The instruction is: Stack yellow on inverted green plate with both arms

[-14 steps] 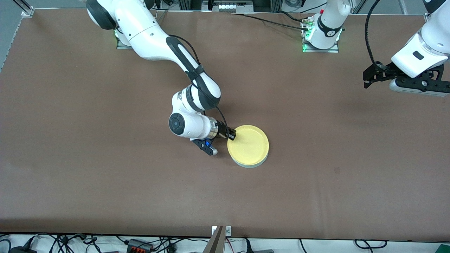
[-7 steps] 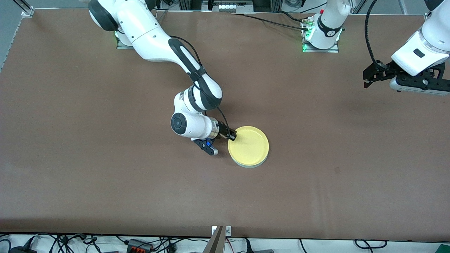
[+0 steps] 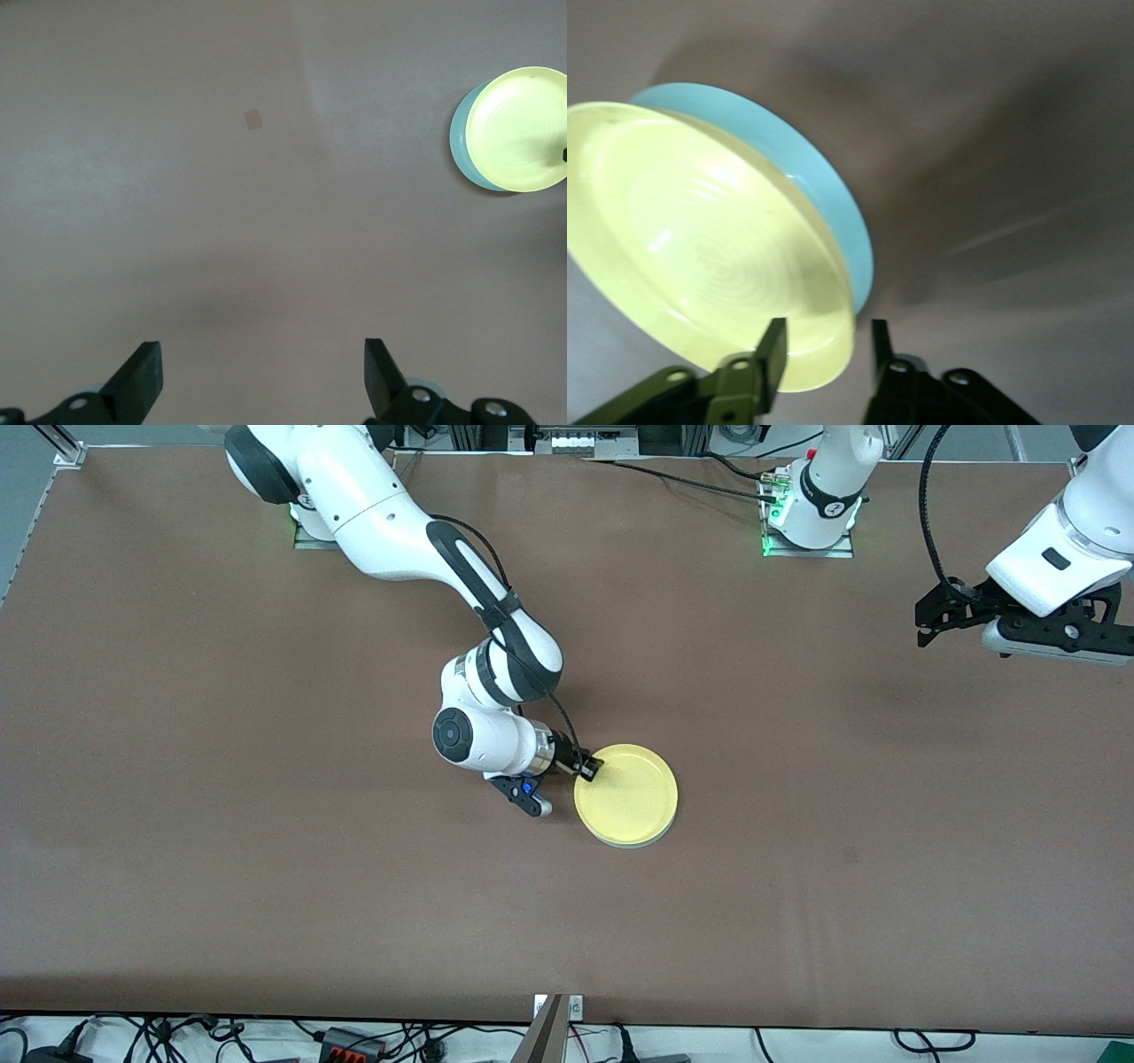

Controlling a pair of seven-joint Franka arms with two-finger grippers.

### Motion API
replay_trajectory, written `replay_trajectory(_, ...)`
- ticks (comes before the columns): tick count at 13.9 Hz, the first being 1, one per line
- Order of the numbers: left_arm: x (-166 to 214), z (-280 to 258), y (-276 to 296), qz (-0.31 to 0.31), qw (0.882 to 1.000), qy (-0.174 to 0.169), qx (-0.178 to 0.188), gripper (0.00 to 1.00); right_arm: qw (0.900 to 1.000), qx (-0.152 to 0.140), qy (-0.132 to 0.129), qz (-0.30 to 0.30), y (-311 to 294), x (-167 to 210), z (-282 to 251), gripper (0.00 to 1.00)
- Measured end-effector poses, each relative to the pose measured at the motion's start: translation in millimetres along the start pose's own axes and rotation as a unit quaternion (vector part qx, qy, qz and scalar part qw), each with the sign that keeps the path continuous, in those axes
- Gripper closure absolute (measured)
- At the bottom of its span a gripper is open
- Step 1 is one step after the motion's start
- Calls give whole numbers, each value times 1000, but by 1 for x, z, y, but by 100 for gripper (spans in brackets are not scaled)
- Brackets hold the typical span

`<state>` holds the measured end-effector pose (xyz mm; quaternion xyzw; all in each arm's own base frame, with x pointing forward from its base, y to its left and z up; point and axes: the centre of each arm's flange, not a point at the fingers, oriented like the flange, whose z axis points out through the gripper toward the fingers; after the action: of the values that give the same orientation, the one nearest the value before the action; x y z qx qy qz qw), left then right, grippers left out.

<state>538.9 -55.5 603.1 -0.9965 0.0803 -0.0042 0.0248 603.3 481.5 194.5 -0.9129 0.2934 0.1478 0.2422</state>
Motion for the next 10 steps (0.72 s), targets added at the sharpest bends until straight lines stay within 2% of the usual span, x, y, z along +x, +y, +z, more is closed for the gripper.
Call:
replay_trajectory(3, 0, 0, 1, 1, 1000, 0, 0, 0, 1000, 13, 3, -8, -13, -4, -15, 18)
replay_trajectory(5, 0, 0, 1, 1, 1000, 0, 0, 0, 1000, 11, -6, -13, -22, -6, -37, 0)
replay_trajectory(7, 0, 0, 2, 1, 1000, 0, 0, 0, 1000, 1, -9, -26, -28, -5, -71, 0)
replay_trajectory(10, 0, 0, 2, 2, 1000, 0, 0, 0, 996, -38, -3, -82, -29, -2, -133, 0)
